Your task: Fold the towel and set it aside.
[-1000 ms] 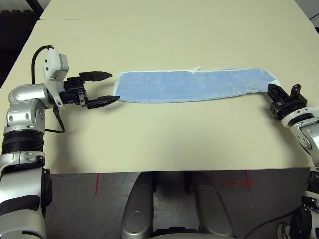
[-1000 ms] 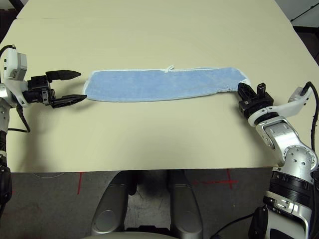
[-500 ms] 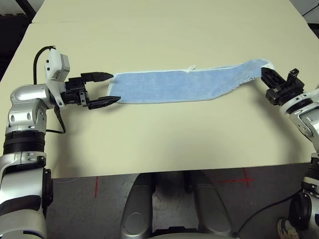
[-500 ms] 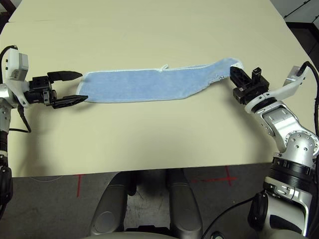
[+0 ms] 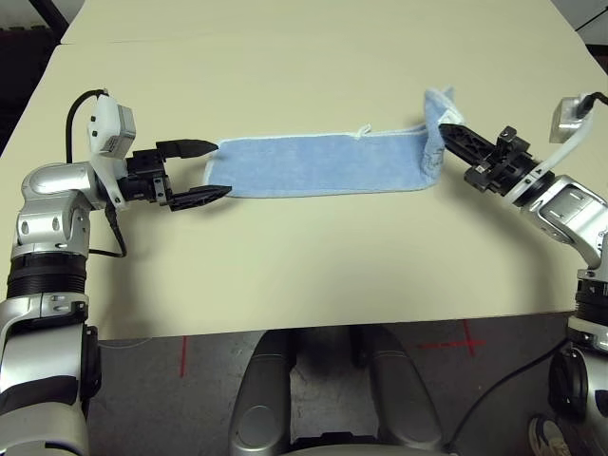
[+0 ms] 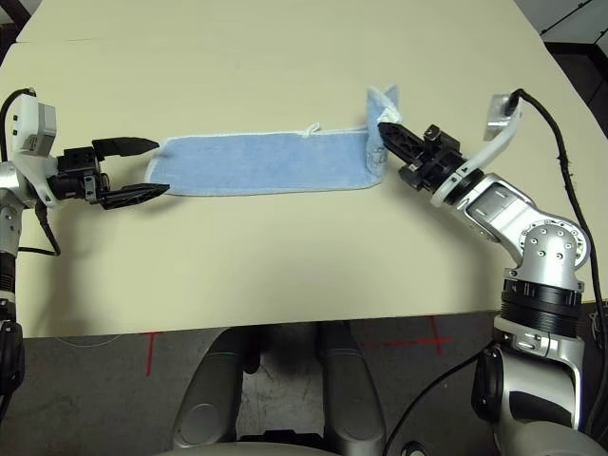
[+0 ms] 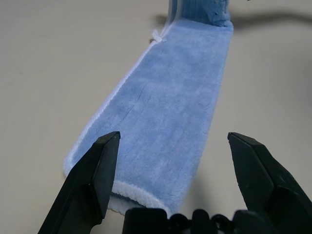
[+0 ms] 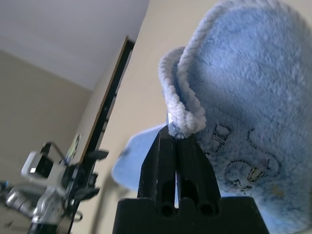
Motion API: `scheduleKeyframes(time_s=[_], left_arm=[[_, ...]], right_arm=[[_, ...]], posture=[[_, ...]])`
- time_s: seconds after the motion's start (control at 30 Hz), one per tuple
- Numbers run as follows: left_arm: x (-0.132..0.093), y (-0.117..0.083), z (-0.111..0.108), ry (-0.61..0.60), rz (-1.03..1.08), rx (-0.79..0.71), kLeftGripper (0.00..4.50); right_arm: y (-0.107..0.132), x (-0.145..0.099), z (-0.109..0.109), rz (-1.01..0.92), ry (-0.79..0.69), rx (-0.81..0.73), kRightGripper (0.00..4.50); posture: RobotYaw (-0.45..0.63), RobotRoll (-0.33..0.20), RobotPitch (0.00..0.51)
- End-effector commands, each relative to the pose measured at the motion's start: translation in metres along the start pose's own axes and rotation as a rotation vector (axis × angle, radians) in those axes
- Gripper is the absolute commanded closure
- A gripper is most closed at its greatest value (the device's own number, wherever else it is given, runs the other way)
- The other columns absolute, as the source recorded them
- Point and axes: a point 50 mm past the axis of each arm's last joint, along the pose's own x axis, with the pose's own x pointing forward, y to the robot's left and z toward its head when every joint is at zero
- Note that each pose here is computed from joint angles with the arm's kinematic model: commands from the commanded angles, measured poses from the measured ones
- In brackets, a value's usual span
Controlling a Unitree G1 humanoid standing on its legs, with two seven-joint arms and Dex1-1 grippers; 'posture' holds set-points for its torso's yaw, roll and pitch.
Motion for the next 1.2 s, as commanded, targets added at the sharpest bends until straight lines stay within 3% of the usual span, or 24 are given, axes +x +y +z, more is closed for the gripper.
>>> scheduleKeyframes(time_s=[0.03,0.33,0.67,0.8,1.1,1.2], left_arm=[[0.001,-0.002,-0.001,0.005,-0.014,-0.004,0.0],[0.002,-0.002,-0.001,0.006,-0.014,-0.002,0.0],[0.002,-0.004,-0.001,0.011,-0.015,0.0,0.0],[0.001,-0.005,-0.001,0.013,-0.015,-0.002,0.0],[0.002,-0.007,-0.002,0.013,-0.02,-0.006,0.0],[0.003,-0.007,-0.002,0.013,-0.021,-0.006,0.0]], right_arm=[[0.006,0.003,-0.007,0.019,0.072,-0.044,4.49],[0.001,0.012,-0.03,-0.02,0.244,-0.136,4.49],[-0.009,0.02,-0.042,-0.111,0.339,-0.195,4.49],[-0.008,0.026,-0.047,-0.1,0.365,-0.22,3.39],[0.005,0.048,-0.056,-0.015,0.408,-0.311,0.09],[0.008,0.054,-0.057,0.007,0.402,-0.317,0.03]], posture=[[0.07,0.0,0.307],[0.07,0.0,0.304],[0.08,0.0,0.299],[0.08,0.0,0.297],[0.08,0.0,0.299],[0.08,0.0,0.298]])
